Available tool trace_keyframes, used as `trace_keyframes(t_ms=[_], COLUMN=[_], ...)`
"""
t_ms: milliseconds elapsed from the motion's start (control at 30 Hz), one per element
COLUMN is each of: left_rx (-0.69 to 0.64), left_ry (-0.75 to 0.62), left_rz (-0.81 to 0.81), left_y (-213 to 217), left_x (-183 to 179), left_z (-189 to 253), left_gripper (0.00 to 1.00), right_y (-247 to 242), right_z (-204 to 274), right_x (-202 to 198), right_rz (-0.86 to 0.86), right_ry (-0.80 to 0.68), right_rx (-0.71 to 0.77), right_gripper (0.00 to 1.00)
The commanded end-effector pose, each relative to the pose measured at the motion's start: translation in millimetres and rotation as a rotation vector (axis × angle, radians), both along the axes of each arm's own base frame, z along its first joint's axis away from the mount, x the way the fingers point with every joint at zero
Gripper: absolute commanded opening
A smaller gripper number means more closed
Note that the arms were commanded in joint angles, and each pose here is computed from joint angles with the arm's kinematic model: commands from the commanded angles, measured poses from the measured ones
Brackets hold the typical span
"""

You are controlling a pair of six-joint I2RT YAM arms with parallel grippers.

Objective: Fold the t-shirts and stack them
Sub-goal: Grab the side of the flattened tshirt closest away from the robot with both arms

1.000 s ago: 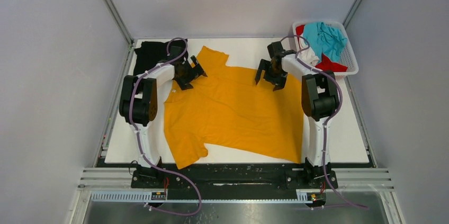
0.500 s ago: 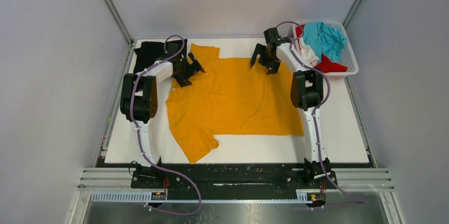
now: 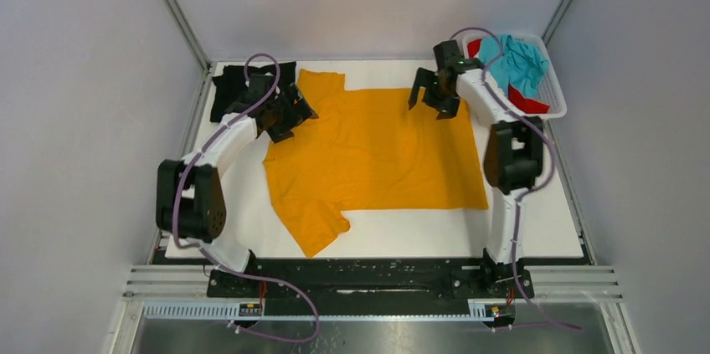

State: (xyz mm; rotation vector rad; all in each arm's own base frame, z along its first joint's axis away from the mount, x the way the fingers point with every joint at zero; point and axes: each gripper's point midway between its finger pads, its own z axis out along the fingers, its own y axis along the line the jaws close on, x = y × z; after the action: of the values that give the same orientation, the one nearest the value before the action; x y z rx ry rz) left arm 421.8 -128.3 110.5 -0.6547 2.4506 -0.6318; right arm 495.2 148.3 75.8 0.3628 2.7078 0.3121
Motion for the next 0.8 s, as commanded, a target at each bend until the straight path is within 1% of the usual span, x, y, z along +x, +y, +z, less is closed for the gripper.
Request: trace_keyframes(t_ms=[0,133,200,300,400,500,600,767], left_rx=[0.094,0.152,0.215,0.23,0.22,0.159,0.161,0.217], left_ry=[-0.069,-0.048,-0.007,0.023,0.078,0.146,0.2,0.266], left_rz=[-0.012,-0.05,-0.052,-0.111,-0.148,-0.198,-0.254,-0.34], left_y=[0.6,-3.5,3.9,-3.3,-6.3,-18.7,-29.5,-39.3], left_x=[-53.9,-118.3,-156.0,-202.5,-242.8,-272.6,-293.9,-316.5], left_z=[33.6,24.0,10.1,-5.1,-25.2,-45.0,-58.5,-73.8], left_gripper=[0.99,0.99,0.99,0.99,0.95,0.89,0.83,0.7], right_y=[-15.0,-48.0,-61.9,-86.9,-100.9,-106.6,-110.6,-123.3], right_z=[95.6,91.7,80.4,72.4,63.9,52.8,45.6,34.7], right_x=[-55.0,-120.6,-150.2,-181.5,-199.6,-212.6,-217.4,-223.1], right_rz=[0.013,-0.081,-0.118,-0.207,-0.269,-0.313,-0.339,-0.379], right_ry=[-0.242,-0.32,-0.326,-0.359,-0.391,-0.416,-0.427,-0.368], right_rx=[0.015,-0.03,-0.052,-0.104,-0.123,-0.11,-0.113,-0.182], right_gripper=[0.99,1.0,0.99,0.99,0.99,0.99,0.99,0.99])
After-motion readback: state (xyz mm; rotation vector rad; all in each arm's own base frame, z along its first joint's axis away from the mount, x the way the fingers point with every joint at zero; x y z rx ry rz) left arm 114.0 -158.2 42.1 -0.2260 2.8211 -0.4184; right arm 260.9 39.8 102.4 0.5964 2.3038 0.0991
